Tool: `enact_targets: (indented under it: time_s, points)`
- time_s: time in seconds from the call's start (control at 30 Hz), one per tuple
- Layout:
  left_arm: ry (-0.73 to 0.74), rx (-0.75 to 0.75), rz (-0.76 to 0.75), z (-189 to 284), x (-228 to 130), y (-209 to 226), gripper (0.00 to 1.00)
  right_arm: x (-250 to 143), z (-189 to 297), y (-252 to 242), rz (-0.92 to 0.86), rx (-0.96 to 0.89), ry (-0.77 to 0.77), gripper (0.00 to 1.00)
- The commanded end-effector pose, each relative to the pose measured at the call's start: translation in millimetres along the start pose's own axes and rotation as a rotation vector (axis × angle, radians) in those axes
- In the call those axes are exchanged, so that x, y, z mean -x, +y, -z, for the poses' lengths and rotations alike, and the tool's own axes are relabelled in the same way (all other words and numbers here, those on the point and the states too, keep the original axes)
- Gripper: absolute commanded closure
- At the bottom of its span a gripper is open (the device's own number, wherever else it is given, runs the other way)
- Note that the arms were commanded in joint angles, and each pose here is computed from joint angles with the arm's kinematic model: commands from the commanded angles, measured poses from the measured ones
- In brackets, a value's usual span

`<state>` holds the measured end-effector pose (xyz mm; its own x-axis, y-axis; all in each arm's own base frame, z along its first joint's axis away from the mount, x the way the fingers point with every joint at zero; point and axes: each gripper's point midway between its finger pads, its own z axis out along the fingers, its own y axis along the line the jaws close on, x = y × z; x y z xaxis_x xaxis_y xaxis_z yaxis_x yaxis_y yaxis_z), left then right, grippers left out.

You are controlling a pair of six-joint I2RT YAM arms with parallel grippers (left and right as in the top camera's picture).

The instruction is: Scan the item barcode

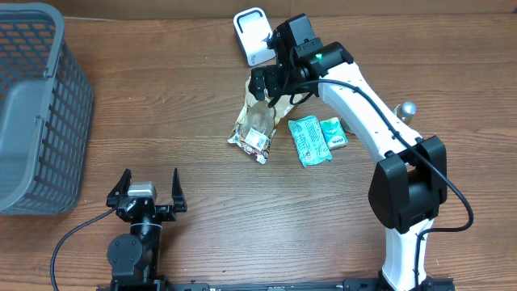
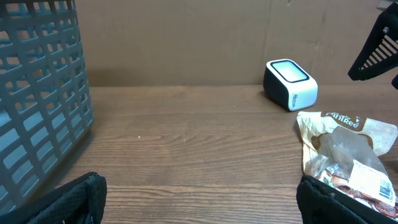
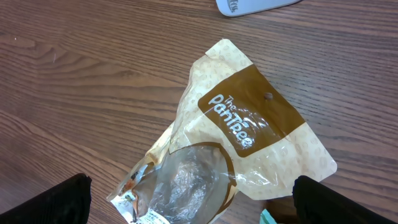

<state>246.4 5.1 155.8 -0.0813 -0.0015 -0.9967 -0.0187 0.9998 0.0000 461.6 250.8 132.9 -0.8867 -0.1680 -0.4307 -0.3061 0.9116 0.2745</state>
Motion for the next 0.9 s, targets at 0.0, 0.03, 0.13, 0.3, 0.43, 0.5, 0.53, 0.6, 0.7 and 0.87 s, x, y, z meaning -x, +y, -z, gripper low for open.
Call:
enact_targets:
  time_s: [0.0,0.03,0.13,0.3,0.43,0.5,0.53,0.6,0.7,0.87]
  points:
    - [-0.005,-0.016,-0.019,0,0,-3,0.01,6,4,-1,0.003,-0.002,-0.020,0.00]
    - [-0.005,-0.016,-0.019,0,0,-3,0.00,6,4,-1,0.003,-0.001,-0.021,0.00]
    - [-0.005,-0.016,-0.019,0,0,-3,0.00,6,4,-1,0.003,-0.001,-0.020,0.00]
    - [-0.005,-0.016,-0.019,0,0,-3,0.01,5,4,1,0.006,0.000,-0.019,0.00]
    - [-0.005,-0.016,-0.019,0,0,-3,0.00,6,4,0,0.004,-0.001,-0.020,0.00]
    - [-0.005,-0.016,-0.019,0,0,-3,0.01,6,4,0,0.004,-0.001,-0.020,0.00]
    - [-0.005,-0.016,-0.019,0,0,-3,0.00,6,4,0,0.005,-0.001,-0.020,0.00]
    - [-0.005,-0.016,-0.019,0,0,-3,0.00,6,4,0,0.005,-0.001,-0.020,0.00]
    - [-0.005,-0.016,-0.019,0,0,-3,0.00,5,2,-1,0.004,-0.002,-0.015,0.00]
    - [-0.005,-0.016,-0.019,0,0,-3,0.01,12,20,5,0.013,0.008,-0.051,0.00]
